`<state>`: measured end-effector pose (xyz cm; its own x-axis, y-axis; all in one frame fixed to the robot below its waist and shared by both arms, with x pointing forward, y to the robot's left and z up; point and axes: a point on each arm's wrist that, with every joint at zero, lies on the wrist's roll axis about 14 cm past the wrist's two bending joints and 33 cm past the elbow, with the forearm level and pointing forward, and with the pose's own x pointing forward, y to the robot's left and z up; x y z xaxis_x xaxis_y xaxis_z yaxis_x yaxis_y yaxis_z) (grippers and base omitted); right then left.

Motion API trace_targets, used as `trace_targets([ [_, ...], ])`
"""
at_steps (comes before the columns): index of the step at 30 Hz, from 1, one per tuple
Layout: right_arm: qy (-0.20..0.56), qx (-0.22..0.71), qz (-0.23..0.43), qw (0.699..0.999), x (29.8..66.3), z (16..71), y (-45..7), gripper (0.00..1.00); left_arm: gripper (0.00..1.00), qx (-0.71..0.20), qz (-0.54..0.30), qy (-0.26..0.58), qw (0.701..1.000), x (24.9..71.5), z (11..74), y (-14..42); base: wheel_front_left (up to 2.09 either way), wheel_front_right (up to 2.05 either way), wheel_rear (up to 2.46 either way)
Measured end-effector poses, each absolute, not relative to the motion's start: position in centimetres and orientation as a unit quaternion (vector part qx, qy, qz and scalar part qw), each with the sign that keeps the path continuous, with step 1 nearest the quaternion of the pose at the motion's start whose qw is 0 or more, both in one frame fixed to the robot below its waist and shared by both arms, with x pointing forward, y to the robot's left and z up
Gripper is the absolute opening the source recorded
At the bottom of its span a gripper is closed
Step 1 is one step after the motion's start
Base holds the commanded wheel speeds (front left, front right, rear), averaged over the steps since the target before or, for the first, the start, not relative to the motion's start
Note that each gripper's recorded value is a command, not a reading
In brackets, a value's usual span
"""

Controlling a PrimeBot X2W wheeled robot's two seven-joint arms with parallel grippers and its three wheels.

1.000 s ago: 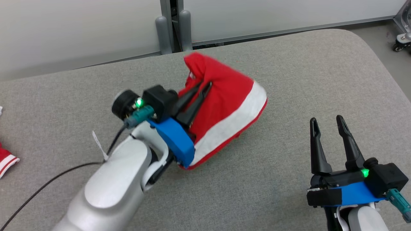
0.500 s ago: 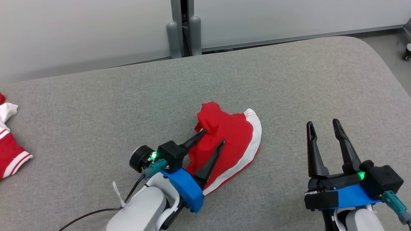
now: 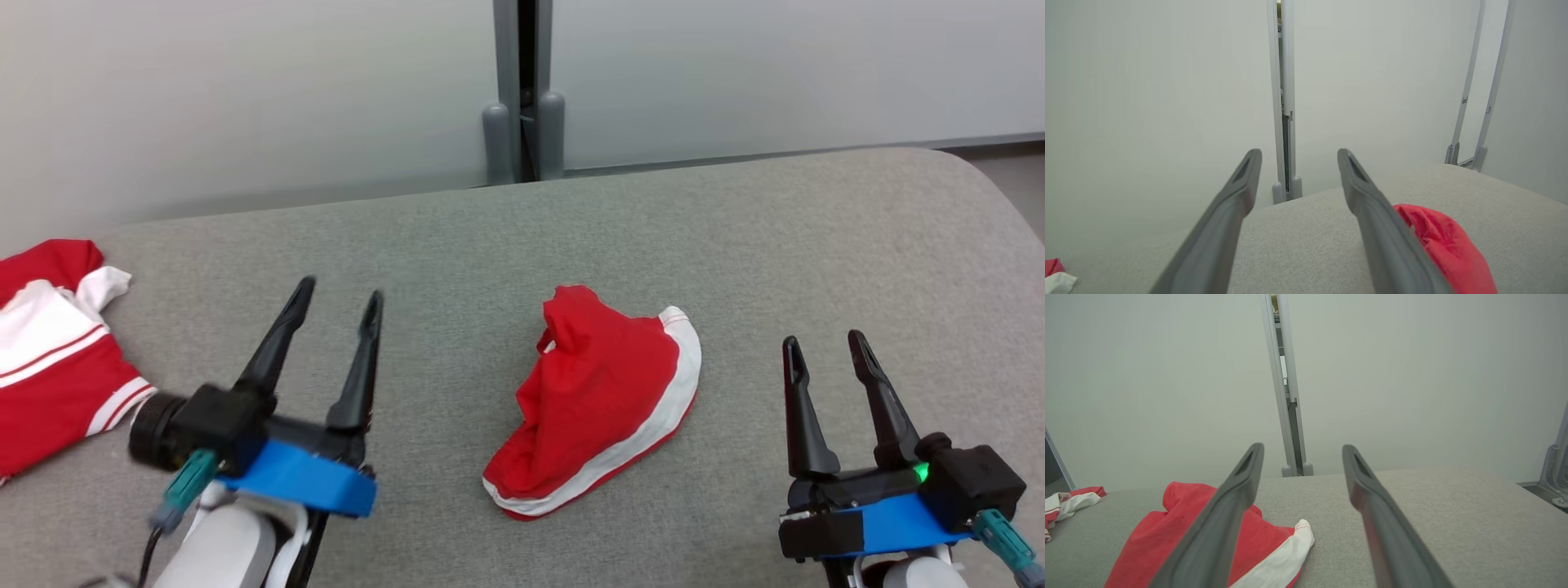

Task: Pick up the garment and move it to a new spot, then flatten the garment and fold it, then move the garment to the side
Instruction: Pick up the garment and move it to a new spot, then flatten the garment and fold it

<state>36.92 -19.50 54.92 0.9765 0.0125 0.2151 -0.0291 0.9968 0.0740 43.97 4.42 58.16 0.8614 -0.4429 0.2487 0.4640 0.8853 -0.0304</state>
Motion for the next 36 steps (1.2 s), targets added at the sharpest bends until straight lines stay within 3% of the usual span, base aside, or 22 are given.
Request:
trace_targets([
  [14, -0.113, 0.025, 0.035, 0.993, 36.3, 55.2, -17.9, 1.0, 1.0, -0.032, -0.075, -0.1, 0.992, 38.7, 55.4, 15.5, 0.0, 0.0, 0.0],
  [36, -0.082, 0.013, 0.028, 0.996, 35.6, 53.2, -18.4, 1.0, 1.0, -0.042, -0.056, -0.077, 0.995, 36.7, 53.2, 16.6, 0.0, 0.0, 0.0],
])
